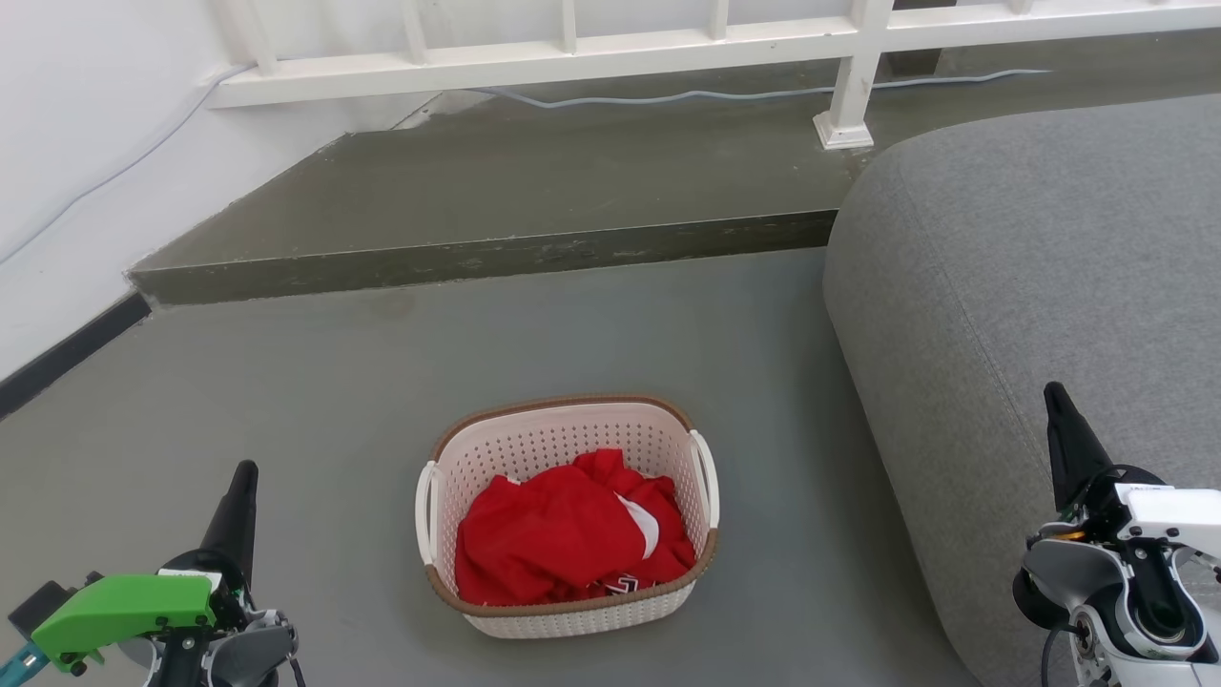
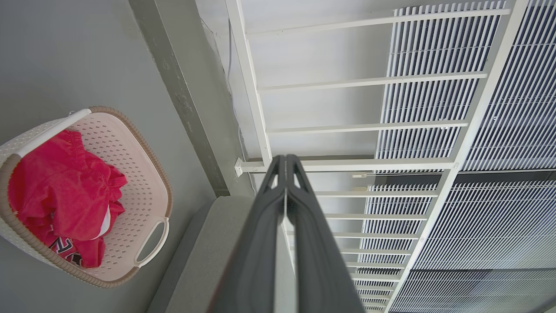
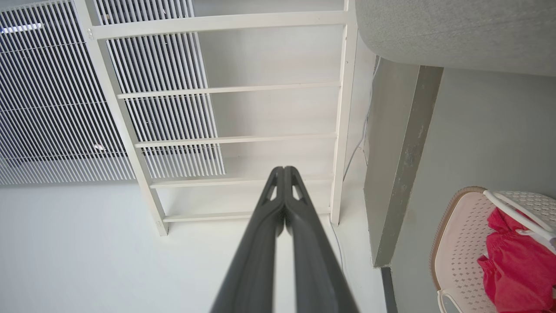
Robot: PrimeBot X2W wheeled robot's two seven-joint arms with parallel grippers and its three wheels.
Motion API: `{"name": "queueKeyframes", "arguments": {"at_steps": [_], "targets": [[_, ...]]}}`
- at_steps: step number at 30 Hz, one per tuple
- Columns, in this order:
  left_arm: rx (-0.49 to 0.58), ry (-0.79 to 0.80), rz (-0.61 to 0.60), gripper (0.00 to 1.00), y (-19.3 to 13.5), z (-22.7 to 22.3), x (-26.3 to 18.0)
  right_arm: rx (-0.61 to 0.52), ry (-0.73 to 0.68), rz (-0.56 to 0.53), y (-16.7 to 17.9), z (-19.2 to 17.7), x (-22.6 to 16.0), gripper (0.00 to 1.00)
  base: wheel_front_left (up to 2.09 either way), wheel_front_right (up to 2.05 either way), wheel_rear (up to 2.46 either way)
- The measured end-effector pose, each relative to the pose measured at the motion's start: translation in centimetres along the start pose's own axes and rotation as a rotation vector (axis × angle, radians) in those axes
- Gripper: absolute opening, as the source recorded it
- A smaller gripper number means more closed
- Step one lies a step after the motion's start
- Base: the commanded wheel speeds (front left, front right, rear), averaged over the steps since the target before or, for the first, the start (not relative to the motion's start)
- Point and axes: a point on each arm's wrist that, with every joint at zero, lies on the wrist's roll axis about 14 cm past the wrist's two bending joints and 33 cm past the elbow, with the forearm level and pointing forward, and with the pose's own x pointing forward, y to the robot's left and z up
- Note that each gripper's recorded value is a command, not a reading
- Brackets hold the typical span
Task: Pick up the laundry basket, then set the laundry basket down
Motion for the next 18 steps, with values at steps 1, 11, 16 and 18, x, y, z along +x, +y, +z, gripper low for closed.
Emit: {"name": "queueKeyframes", "arguments": {"at_steps": [1, 11, 16, 18], "targets": [[0.000, 0.000, 0.000, 0.00, 0.00, 0.00, 0.00, 0.000, 0.000, 0.000, 0.00, 0.00, 0.00, 0.00, 0.00, 0.00, 0.00], [0.000, 0.000, 0.000, 0.00, 0.00, 0.00, 0.00, 0.001, 0.000, 0.000, 0.00, 0.00, 0.00, 0.00, 0.00, 0.00, 0.00], [0.000, 0.000, 0.000, 0.00, 0.00, -0.01, 0.00, 0.001, 0.000, 0.000, 0.01, 0.01, 0.01, 0.00, 0.00, 0.00, 0.00], [0.000, 0.000, 0.000, 0.00, 0.00, -0.01, 0.00, 0.000, 0.000, 0.000, 0.01, 0.01, 0.01, 0.00, 0.00, 0.00, 0.00]]}}
